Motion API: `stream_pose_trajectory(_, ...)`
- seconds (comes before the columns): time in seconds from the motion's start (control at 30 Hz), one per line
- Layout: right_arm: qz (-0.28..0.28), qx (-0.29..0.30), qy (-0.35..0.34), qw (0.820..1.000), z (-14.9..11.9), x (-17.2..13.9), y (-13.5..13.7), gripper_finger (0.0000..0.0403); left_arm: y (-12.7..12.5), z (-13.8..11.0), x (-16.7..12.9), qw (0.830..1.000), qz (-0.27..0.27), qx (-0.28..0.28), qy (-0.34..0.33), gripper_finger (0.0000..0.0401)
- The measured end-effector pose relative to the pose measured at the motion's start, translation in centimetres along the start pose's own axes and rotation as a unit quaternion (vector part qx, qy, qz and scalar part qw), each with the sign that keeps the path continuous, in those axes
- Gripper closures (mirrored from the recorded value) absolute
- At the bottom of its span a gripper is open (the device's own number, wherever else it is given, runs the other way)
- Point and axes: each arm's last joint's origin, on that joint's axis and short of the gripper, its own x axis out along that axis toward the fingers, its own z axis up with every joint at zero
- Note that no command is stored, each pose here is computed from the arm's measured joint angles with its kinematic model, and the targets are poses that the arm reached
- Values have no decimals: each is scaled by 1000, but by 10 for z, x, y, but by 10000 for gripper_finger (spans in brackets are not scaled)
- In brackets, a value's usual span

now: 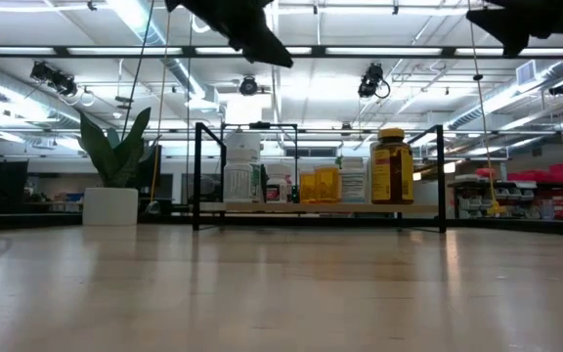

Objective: Pick and place medicine bottles onto shelf by color
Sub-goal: Return to Home Position

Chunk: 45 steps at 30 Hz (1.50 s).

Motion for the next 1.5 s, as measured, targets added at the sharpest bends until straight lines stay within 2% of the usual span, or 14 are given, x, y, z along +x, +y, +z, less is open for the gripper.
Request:
stream_pose_trajectory(0.13, -4, -2, 7, 1000, -15, 5, 1, 197, -9, -10, -20, 999, 12, -11, -35, 248)
stream_pose_trajectory(0.47, -2, 21, -12, 1000, -47, 12, 0, 222, -34, -52, -57, 993, 32, -66, -92, 248)
stream_pose_trajectory(0.6, -3, 37, 2, 999, -67, 13, -2, 228, -41, -65, -70, 988, 57, -82, -118, 248)
stream_pose_trajectory(0.73, -27, 40, 4, 999, -83, 14, -6, 236, -47, -76, -83, 982, 81, -92, -142, 248)
stream_pose_trajectory(1.0, -38, 47, -15, 998, -79, 13, -16, 260, -67, -115, -97, 964, 90, -119, -219, 248)
stream_pose_trajectory(1.13, -55, 47, -14, 997, -79, 12, -21, 265, -78, -138, -106, 957, 106, -132, -237, 248)
stream_pose_trajectory(1.37, -171, 52, -25, 984, -79, 10, -29, 265, -99, -171, -127, 933, 127, -147, -303, 250)
stream_pose_trajectory(1.5, -185, 52, -27, 981, -79, 10, -30, 265, -109, -192, -130, 914, 117, -163, -353, 256)
